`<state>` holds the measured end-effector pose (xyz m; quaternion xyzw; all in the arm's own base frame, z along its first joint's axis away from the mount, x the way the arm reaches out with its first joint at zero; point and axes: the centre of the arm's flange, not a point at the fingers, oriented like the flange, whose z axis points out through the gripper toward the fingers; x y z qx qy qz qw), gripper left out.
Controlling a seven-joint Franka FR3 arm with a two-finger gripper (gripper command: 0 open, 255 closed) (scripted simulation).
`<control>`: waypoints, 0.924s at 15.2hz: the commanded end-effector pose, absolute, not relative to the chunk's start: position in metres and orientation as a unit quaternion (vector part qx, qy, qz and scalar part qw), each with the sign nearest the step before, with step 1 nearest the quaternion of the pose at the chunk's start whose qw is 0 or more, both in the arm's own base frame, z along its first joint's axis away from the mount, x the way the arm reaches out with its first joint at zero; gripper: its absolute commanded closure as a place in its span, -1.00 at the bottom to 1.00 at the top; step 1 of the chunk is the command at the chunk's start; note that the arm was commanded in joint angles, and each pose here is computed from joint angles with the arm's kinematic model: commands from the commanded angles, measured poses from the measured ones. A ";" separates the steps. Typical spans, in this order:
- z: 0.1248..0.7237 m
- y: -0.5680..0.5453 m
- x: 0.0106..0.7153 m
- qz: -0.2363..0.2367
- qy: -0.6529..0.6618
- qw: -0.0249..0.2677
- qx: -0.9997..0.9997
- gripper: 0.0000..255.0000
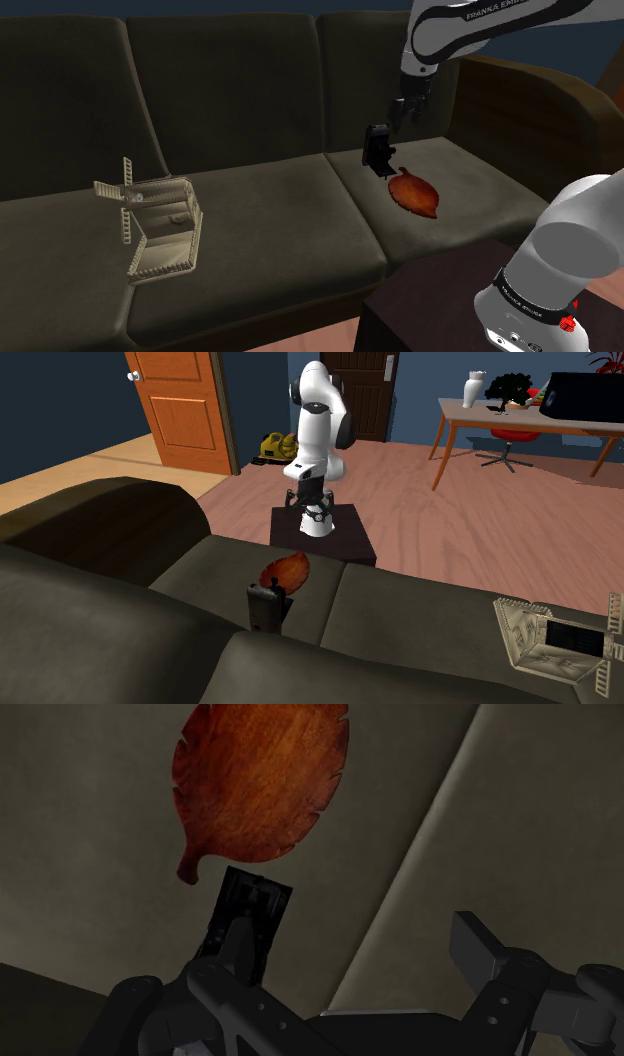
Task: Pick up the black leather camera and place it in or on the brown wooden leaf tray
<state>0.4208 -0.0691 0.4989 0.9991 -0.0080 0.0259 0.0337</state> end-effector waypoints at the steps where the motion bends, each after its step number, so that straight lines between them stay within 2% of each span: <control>1: 0.481 -0.084 0.438 0.022 -0.015 0.032 0.999 -1.00; 14: 0.366 -0.175 0.539 -0.006 -0.061 0.017 0.998 -1.00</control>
